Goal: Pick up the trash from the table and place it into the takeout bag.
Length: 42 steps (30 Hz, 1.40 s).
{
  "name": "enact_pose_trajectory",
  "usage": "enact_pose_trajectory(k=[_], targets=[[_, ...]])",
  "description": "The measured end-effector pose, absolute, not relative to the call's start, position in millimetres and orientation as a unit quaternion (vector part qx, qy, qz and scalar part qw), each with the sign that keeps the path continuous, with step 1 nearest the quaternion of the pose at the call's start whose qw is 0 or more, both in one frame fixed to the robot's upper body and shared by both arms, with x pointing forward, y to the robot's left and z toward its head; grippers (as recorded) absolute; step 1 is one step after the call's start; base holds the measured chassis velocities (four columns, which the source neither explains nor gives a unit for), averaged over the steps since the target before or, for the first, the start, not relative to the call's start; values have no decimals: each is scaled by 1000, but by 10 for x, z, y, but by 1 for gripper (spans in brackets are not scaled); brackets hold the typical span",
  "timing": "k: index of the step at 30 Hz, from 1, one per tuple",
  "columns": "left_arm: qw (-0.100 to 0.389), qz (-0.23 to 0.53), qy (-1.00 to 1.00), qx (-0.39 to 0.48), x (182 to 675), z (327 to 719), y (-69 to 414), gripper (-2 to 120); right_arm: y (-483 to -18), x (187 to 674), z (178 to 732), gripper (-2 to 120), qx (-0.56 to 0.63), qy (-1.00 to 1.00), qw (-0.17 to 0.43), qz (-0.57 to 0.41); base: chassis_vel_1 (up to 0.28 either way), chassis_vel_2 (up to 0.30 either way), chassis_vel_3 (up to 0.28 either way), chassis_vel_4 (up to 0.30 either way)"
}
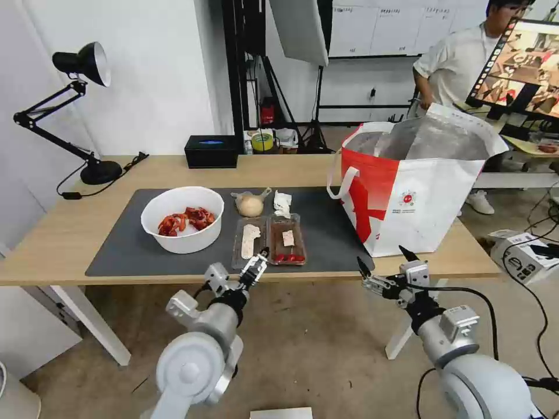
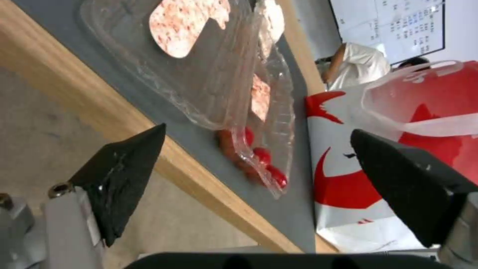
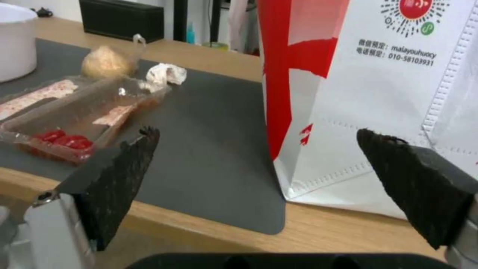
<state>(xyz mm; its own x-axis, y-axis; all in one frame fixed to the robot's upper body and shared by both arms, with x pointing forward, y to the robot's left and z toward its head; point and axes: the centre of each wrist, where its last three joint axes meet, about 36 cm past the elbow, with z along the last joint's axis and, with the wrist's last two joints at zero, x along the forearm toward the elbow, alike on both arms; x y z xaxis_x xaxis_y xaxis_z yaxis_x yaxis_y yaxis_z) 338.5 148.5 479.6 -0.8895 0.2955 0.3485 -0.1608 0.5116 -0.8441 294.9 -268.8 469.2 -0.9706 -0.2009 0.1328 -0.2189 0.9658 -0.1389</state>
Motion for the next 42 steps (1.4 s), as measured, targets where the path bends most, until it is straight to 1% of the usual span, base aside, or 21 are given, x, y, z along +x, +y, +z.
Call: enact_pose_trajectory(k=[28,42], targets=[[242,492,-836,-28,3643,4701,1443,100,-2740,2970,4581,100,100,-990,64,80,0,0,0,0],[228,508,-830,-21,3788,4676,1395,100,-2753,2960,4538,100,99,-989,70,82,0,0,0,0]])
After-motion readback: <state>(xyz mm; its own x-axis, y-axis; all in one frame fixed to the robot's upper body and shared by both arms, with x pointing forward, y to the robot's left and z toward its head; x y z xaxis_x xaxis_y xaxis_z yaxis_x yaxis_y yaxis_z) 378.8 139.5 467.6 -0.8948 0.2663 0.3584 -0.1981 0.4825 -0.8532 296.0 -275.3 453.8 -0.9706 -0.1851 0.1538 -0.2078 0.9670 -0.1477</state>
